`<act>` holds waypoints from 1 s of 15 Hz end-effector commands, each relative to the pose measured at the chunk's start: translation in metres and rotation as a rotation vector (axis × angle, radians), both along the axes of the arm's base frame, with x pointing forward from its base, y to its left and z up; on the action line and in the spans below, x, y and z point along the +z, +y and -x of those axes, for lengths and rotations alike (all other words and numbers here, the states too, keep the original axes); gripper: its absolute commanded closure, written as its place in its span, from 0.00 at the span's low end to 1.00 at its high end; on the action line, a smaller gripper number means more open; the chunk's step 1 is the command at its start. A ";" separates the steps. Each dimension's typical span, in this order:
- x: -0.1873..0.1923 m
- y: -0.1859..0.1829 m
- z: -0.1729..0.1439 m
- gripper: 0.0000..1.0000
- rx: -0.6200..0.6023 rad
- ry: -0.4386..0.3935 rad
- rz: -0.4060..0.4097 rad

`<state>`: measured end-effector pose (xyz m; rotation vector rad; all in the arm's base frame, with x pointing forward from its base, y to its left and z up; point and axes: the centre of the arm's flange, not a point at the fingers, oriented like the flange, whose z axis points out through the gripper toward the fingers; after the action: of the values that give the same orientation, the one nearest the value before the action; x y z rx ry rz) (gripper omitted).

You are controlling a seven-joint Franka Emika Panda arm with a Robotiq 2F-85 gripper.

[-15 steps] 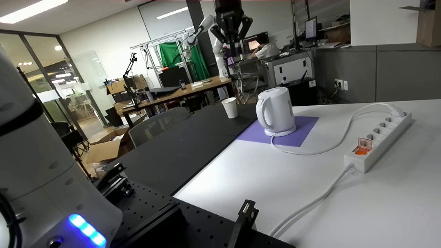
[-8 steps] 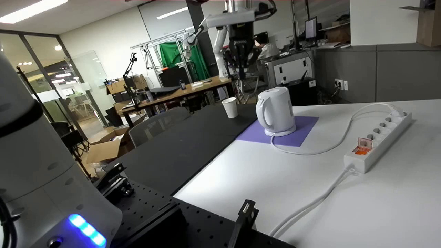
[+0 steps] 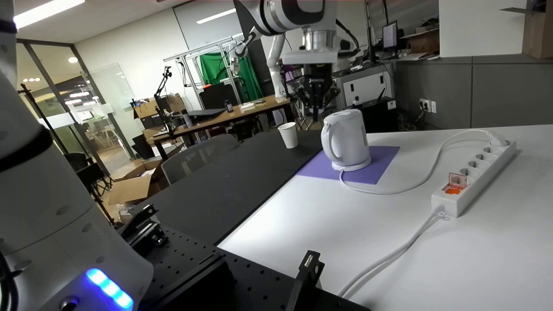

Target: Press the button on the kettle

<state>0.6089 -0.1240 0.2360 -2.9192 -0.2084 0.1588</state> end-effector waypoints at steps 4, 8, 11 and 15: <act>-0.001 -0.012 -0.026 1.00 -0.009 -0.010 0.001; -0.005 -0.017 -0.028 1.00 -0.017 -0.001 -0.001; -0.008 -0.020 -0.028 1.00 -0.021 0.009 -0.007; -0.013 -0.021 -0.027 1.00 -0.024 0.028 -0.018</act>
<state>0.6261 -0.1403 0.2221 -2.9057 -0.1856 0.1639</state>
